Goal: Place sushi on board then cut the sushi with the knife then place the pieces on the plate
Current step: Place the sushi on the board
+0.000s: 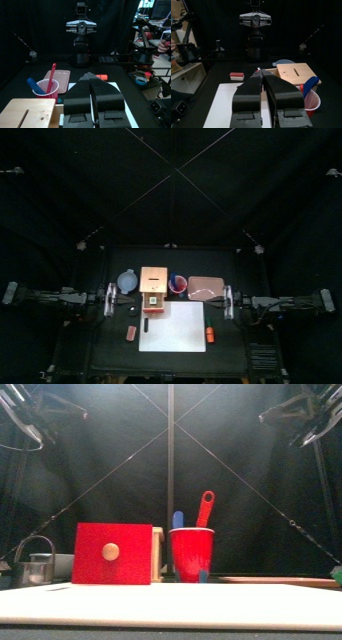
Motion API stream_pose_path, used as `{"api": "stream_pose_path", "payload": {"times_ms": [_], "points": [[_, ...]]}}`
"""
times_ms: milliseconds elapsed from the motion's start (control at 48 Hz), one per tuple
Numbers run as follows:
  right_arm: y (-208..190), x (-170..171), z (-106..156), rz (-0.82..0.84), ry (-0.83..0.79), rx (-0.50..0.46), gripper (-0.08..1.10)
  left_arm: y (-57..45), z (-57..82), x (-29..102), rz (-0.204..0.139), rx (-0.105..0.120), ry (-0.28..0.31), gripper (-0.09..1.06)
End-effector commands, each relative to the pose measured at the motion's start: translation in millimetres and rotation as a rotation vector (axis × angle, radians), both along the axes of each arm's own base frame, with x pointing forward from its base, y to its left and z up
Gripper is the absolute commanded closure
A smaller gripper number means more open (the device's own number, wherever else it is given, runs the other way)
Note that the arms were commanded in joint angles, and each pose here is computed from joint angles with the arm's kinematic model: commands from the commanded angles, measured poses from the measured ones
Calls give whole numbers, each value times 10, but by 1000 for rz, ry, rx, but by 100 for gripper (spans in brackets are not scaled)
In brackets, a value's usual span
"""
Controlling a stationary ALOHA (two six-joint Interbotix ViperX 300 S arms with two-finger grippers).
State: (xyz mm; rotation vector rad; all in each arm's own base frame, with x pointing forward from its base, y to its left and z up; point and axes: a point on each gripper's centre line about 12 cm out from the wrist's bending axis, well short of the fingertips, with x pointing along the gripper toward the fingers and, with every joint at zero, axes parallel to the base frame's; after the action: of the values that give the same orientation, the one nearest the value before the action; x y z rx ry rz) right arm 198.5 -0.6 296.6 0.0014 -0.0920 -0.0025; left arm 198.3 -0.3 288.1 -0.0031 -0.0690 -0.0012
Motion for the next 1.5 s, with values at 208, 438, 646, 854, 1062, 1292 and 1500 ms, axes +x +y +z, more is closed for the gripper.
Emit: {"api": "stream_pose_path", "payload": {"times_ms": [208, 438, 646, 854, 1062, 1292, 1500], "points": [[-144, 692, -48, -60, 243, 92, 96, 85, 11, -3, 44, 2, -87, 86], [-284, 1682, -77, -81, 574, 89, 90, 146, -101, -48, 76, 5, -101, 85], [-348, 2370, -261, -79, 742, 30, 54, 177, -159, -65, 93, 6, -87, 85], [-408, 2764, -410, -84, 764, -72, 24, 177, -228, -77, 94, 2, -71, 85], [-524, 3005, -594, -102, 817, -99, 17, 177, -292, -93, 94, -2, -57, 85], [-641, 3104, -737, -123, 864, -121, 17, 183, -414, -126, 100, -24, -30, 85], [-603, 3124, -818, -116, 892, -133, 17, 193, -444, -135, 108, -36, -23, 85]]}}
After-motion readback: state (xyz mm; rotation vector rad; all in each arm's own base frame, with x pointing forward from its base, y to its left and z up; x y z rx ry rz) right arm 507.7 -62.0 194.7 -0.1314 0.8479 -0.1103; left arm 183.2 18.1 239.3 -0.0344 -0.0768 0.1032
